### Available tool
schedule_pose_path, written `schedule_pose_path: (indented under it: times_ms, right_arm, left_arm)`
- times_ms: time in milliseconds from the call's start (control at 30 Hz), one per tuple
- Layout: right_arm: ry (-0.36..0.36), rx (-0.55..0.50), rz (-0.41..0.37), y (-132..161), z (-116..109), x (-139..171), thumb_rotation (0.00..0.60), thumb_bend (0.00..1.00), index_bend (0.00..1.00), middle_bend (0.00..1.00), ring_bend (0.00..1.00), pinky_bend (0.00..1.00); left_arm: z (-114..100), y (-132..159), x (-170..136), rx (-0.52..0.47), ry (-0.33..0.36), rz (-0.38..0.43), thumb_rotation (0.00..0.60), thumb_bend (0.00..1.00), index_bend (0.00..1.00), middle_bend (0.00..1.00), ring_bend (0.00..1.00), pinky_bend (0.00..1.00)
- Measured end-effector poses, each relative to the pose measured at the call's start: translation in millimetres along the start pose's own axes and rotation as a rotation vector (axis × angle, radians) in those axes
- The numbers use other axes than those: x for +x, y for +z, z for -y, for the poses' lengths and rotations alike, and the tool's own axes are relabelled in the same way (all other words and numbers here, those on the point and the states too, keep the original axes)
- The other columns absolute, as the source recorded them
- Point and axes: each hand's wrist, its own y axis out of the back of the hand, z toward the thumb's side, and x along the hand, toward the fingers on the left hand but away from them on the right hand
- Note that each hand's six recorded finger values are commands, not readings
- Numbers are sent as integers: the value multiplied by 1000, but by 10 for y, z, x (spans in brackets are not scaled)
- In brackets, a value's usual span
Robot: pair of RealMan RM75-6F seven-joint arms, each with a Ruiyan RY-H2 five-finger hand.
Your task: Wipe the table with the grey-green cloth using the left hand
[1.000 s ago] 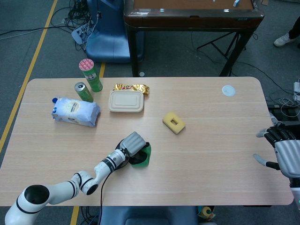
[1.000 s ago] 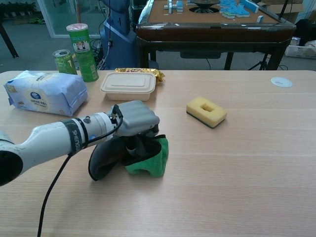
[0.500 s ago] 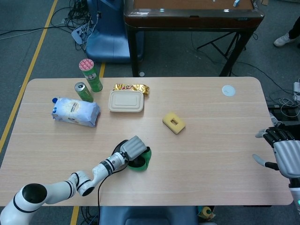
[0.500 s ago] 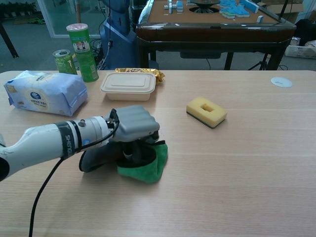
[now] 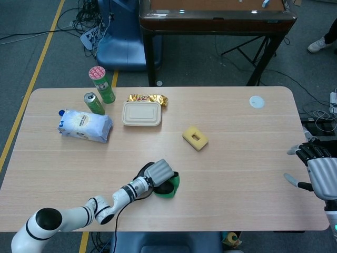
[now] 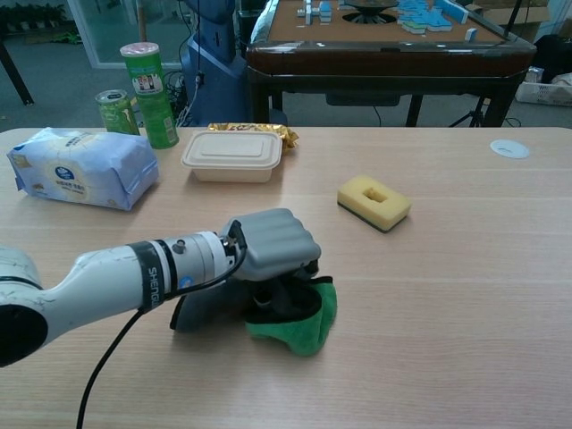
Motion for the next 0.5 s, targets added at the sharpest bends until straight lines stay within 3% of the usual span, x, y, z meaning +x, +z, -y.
schedule_pose_path:
  times_ms: [500]
  right_arm:
    - [0,-4,-19,53,7,-46,600,238,361,331,221,252]
  left_arm:
    - [168,-681,-204,187,-42,-153,600,144,663,684,636,891]
